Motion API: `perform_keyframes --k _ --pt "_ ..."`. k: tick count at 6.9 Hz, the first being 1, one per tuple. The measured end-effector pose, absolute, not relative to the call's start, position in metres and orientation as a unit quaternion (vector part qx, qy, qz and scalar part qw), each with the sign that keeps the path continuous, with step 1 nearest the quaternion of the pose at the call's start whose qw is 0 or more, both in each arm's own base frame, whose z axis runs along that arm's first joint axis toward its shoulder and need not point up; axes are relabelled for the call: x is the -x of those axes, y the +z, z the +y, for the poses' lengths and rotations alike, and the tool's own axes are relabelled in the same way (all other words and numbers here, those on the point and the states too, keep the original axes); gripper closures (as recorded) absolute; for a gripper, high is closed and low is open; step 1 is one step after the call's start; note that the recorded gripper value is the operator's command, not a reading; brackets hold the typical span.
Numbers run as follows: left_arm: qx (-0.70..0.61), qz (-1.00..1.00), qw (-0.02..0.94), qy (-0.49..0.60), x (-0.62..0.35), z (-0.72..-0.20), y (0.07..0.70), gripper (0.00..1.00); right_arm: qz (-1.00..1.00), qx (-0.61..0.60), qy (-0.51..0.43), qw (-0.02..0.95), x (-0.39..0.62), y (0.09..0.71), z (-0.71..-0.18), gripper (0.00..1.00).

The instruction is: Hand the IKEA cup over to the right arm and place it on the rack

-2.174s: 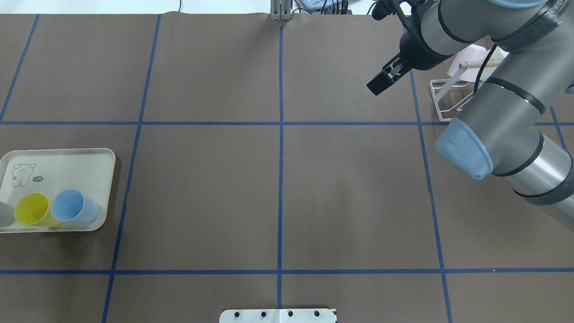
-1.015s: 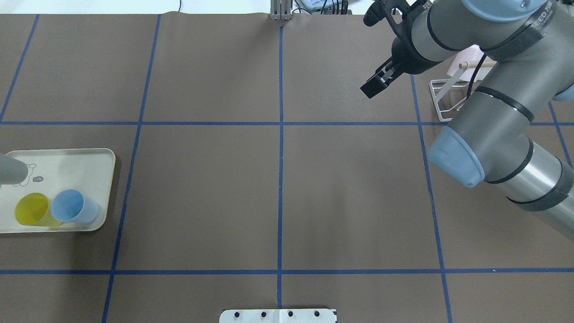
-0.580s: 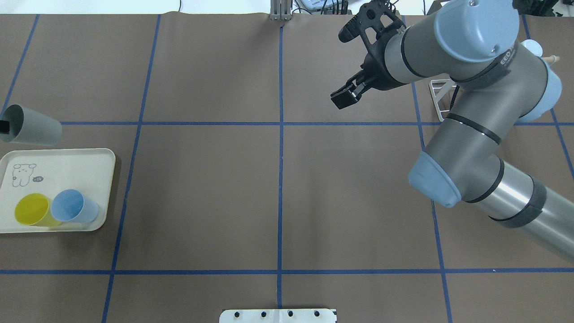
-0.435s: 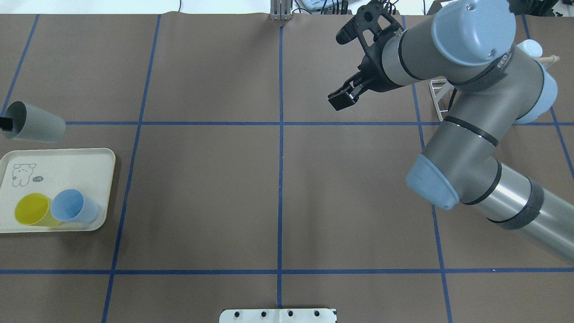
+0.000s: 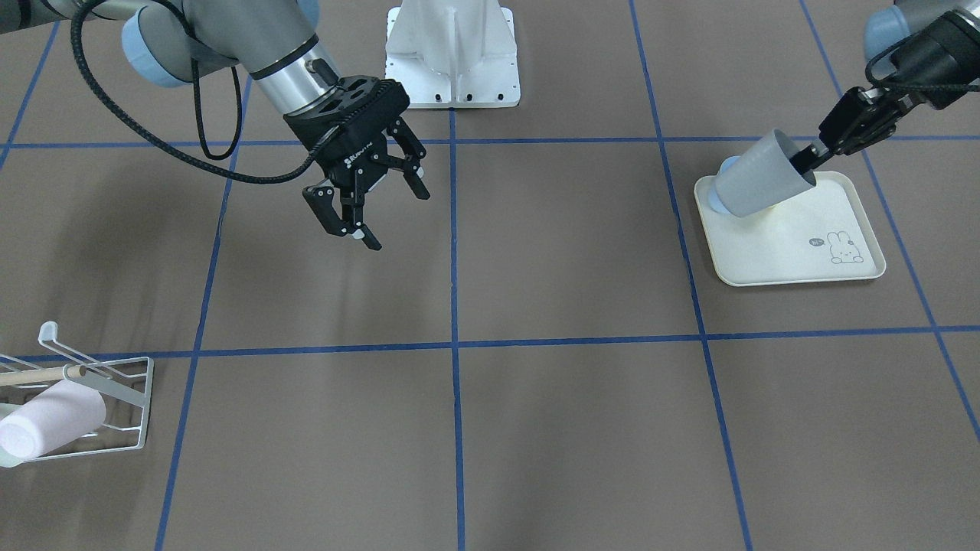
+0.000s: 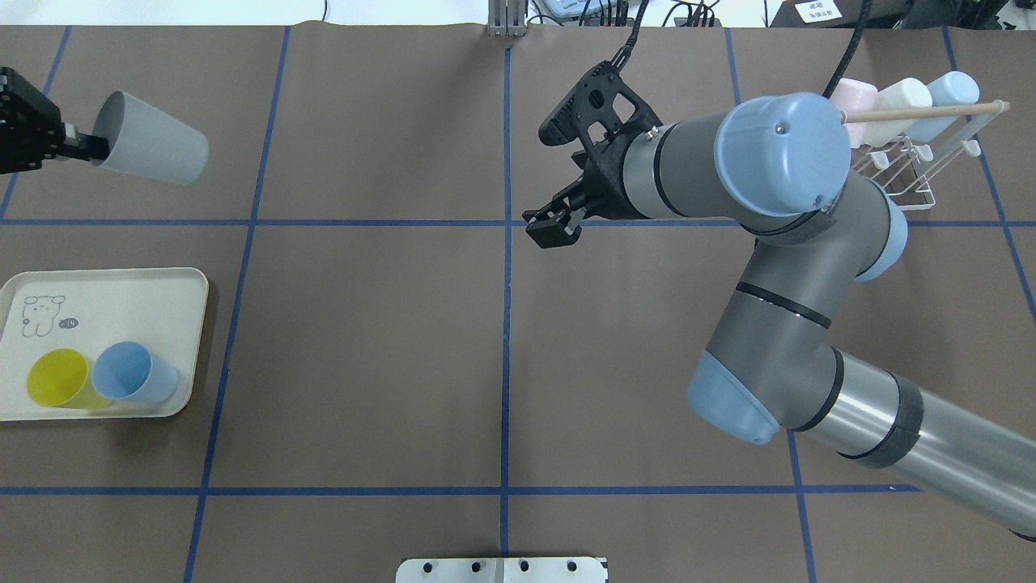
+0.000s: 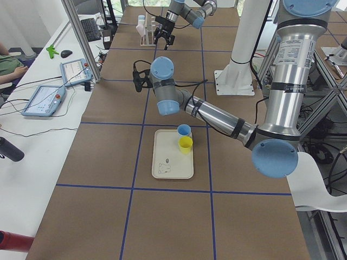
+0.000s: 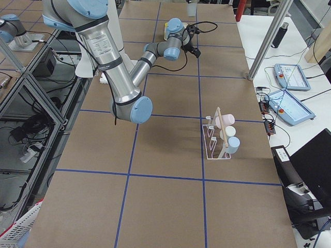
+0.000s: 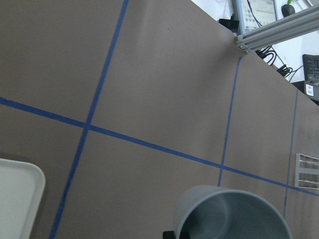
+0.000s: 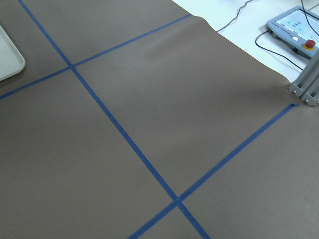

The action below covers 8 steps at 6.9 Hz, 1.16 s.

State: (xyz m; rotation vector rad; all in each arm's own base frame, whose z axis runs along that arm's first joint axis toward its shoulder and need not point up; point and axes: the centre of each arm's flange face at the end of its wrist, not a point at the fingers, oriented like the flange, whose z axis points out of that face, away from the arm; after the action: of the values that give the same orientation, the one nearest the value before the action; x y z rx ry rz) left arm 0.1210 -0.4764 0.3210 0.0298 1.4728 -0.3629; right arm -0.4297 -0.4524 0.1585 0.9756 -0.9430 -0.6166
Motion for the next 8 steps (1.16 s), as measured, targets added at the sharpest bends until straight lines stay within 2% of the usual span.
perform_keyframes --k 5,8 --pt "0.035 0.709 0.693 -0.124 -0.239 -0.474 0.215 1.0 -0.432 -0.528 -0.242 0.689 0.491 0.114 -0.416 0.01" --pt "0.027 0.718 0.685 -0.123 -0.278 -0.465 0.194 1.0 -0.423 -0.547 -0.242 0.68 0.498 0.1 -0.405 0.01"
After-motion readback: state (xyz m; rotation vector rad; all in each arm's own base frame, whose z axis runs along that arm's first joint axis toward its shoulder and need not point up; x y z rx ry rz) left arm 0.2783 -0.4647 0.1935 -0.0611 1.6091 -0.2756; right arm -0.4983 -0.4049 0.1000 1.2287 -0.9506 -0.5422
